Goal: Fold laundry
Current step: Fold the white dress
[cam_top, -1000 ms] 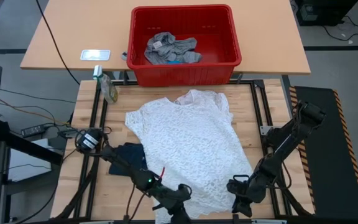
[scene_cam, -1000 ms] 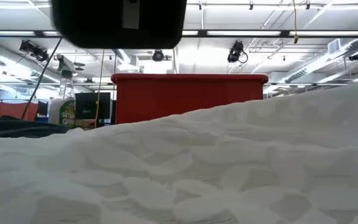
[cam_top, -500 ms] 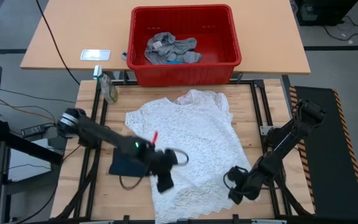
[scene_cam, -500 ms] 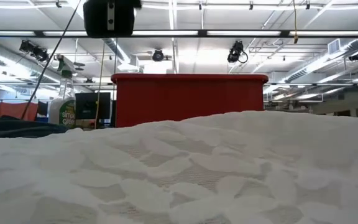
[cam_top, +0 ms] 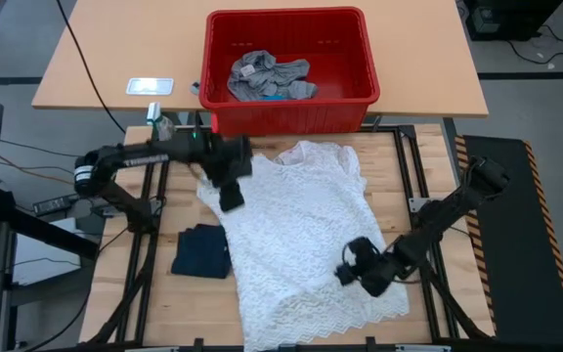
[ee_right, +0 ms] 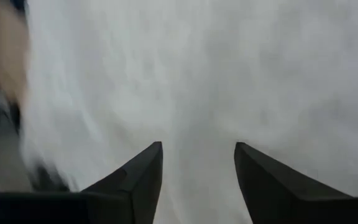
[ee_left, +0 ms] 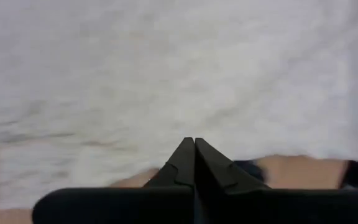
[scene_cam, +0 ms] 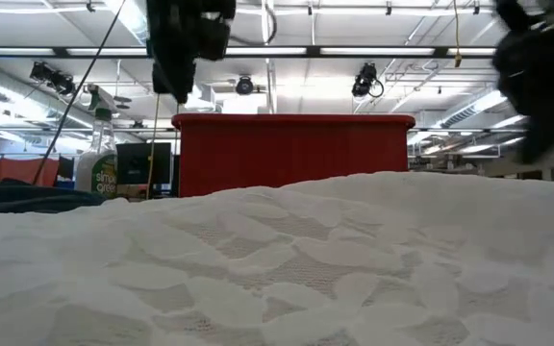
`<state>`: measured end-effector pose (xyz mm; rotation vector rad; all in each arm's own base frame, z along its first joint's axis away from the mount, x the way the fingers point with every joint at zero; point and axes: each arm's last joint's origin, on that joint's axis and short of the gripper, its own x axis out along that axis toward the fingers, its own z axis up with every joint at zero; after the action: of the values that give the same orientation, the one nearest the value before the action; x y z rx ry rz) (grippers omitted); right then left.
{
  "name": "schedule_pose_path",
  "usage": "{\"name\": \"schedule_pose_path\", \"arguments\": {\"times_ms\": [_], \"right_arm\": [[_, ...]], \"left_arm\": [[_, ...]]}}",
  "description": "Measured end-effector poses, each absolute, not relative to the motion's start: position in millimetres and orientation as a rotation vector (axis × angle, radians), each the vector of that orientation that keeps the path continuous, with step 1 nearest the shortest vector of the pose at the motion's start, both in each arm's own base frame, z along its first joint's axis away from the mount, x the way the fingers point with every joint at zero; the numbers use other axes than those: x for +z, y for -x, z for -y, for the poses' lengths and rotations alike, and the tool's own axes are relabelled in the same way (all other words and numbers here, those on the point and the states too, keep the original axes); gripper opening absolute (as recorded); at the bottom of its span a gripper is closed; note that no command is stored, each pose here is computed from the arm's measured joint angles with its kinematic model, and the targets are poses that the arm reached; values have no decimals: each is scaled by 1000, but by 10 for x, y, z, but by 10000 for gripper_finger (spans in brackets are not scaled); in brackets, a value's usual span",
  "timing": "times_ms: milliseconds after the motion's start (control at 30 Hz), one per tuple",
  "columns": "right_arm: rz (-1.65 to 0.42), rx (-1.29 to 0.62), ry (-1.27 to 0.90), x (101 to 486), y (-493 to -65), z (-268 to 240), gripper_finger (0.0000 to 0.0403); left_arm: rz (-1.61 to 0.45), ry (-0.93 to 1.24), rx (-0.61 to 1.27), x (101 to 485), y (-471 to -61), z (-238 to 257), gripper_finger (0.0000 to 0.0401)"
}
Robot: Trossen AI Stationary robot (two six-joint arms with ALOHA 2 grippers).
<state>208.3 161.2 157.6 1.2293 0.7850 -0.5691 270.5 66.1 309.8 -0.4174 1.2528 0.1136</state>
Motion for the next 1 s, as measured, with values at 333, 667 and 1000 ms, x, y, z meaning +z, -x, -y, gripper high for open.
{"name": "schedule_pose_path", "arguments": {"times_ms": [333,667,1000], "right_arm": [[-687,-756,-1143,1732,-2770,-1582,144],[-936,-1131,-1129,1407,-2953,-1700,91],[-1142,-1126,-1012,1499,-2735,-1428,90]], "left_arm": [[-1275,386,214,2514,-2191,-1644,86],[-1231,375,230,1673,-2013,-1582,112],[-1333,568,276,1365,-1817,-1349,112]]}}
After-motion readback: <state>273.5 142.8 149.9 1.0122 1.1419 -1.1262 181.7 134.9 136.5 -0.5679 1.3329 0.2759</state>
